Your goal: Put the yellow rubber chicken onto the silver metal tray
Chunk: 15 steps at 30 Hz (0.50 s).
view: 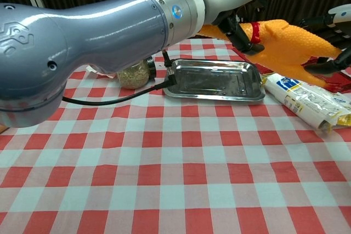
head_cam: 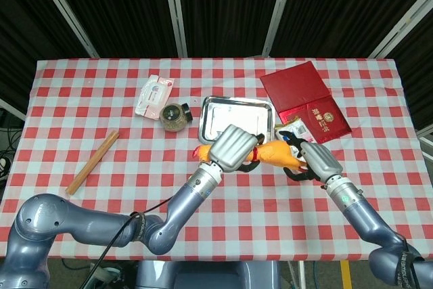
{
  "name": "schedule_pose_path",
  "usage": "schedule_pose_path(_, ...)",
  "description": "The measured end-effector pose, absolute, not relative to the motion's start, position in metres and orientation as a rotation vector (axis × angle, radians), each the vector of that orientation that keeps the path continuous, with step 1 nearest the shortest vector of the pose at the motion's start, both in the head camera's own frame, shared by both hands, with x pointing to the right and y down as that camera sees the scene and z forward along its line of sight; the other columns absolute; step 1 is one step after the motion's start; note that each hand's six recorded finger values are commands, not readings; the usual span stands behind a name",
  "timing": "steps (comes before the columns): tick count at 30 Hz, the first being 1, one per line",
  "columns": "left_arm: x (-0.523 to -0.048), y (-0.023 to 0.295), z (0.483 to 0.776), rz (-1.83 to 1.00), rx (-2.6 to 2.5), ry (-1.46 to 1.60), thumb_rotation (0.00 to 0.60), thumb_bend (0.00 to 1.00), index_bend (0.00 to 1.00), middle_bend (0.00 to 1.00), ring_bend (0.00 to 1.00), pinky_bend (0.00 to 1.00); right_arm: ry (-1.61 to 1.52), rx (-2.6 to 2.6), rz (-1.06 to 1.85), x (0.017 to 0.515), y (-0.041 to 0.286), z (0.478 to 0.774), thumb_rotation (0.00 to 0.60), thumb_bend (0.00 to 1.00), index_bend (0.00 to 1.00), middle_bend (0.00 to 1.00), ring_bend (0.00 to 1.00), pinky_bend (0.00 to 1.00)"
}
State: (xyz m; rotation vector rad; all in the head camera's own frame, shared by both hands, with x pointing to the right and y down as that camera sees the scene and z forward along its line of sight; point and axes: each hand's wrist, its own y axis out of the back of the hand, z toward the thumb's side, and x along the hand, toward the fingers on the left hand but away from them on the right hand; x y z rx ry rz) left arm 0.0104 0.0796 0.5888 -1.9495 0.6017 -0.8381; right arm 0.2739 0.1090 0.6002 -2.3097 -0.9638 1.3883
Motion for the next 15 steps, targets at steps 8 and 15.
schedule_pose_path(8, 0.0113, 0.0807, 0.5891, -0.832, -1.954, 0.604, 0.600, 0.69, 0.70, 0.78, 0.67, 0.77, -0.965, -2.321, 1.382, 0.2744, 0.1074, 0.6013, 0.600, 0.40, 0.12, 0.27, 0.22, 0.35)
schedule_pose_path(15, 0.0139, 0.0843, 0.5884, -0.822, -1.965, 0.596, 0.600, 0.69, 0.70, 0.78, 0.67, 0.77, -0.993, -2.312, 1.377, 0.2749, 0.1038, 0.6021, 0.600, 0.40, 0.61, 0.60, 0.61, 0.69)
